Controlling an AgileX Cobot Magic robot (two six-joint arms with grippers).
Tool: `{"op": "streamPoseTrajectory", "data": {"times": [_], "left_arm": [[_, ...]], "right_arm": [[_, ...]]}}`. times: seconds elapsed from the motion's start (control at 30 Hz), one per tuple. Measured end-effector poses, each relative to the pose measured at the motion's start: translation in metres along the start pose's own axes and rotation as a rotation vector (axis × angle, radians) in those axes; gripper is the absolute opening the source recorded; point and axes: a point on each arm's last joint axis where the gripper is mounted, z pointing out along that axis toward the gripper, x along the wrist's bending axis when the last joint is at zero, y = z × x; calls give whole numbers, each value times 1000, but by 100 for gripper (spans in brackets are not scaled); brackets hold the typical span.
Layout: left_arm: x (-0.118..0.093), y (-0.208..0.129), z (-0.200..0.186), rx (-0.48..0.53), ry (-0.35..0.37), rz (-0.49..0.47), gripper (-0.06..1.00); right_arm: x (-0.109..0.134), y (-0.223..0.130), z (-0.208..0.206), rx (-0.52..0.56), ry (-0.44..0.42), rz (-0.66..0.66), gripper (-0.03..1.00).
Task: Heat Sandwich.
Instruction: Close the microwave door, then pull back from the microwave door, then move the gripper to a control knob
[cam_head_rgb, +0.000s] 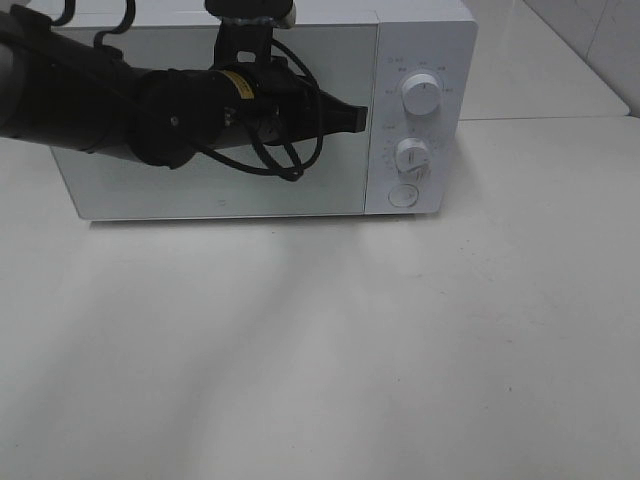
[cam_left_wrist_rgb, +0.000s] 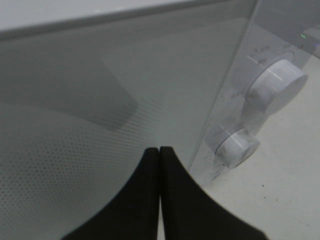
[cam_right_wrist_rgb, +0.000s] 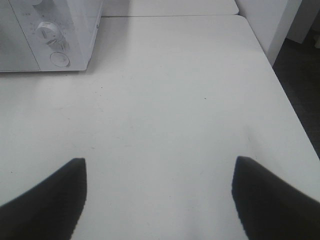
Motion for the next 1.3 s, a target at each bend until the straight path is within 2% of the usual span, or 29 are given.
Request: {"op": "streamPoseTrajectory", "data": {"times": [0.13, 0.2, 0.23, 0.3, 0.43, 0.47, 0.53, 0.57, 0.63, 0.7, 0.73, 0.77, 0.83, 0.87, 0.9, 0.93, 1.07, 1.2, 1.23, 1.3], "left_arm": [[-3, 3, -9, 82, -13, 0, 0], [-5, 3, -17, 163, -22, 0, 0], [-5, 3, -17, 163, -22, 0, 0], [-7, 3, -26, 250, -31, 0, 0], [-8, 6, -37, 317, -39, -4, 0], [-9, 7, -45, 376, -44, -9, 0], [-10, 6, -52, 438, -48, -18, 0], [-10, 6, -52, 438, -48, -18, 0], [-11, 6, -64, 522, -54, -20, 2], [-12, 6, -71, 576, -58, -19, 14], [-12, 6, -71, 576, -58, -19, 14], [-13, 6, -78, 621, -62, -23, 36], [-13, 5, -83, 663, -63, -30, 67], [-14, 5, -85, 681, -61, -41, 80], [-14, 5, -85, 681, -61, -41, 80], [-14, 5, -89, 706, -61, -45, 91], [-14, 5, -95, 744, -63, -44, 96], [-13, -1, -109, 888, -59, -20, 96], [-13, -1, -109, 888, -59, -20, 96], [-10, -4, -117, 978, -43, 9, 97]], "right_arm": [[0, 0, 0, 0, 0, 0, 76], [0, 0, 0, 0, 0, 0, 76], [0, 0, 0, 0, 0, 0, 76], [0, 0, 0, 0, 0, 0, 76], [0, 0, 0, 0, 0, 0, 76], [0, 0, 0, 0, 0, 0, 76], [0, 0, 0, 0, 0, 0, 76], [0, 0, 0, 0, 0, 0, 76], [0, 0, 0, 0, 0, 0, 76], [0, 0, 0, 0, 0, 0, 76], [0, 0, 0, 0, 0, 0, 76], [0, 0, 0, 0, 0, 0, 76], [0, 0, 0, 0, 0, 0, 76], [0, 0, 0, 0, 0, 0, 76], [0, 0, 0, 0, 0, 0, 76], [0, 0, 0, 0, 0, 0, 76], [0, 0, 0, 0, 0, 0, 76], [0, 0, 0, 0, 0, 0, 76], [0, 0, 0, 0, 0, 0, 76], [0, 0, 0, 0, 0, 0, 76]]}}
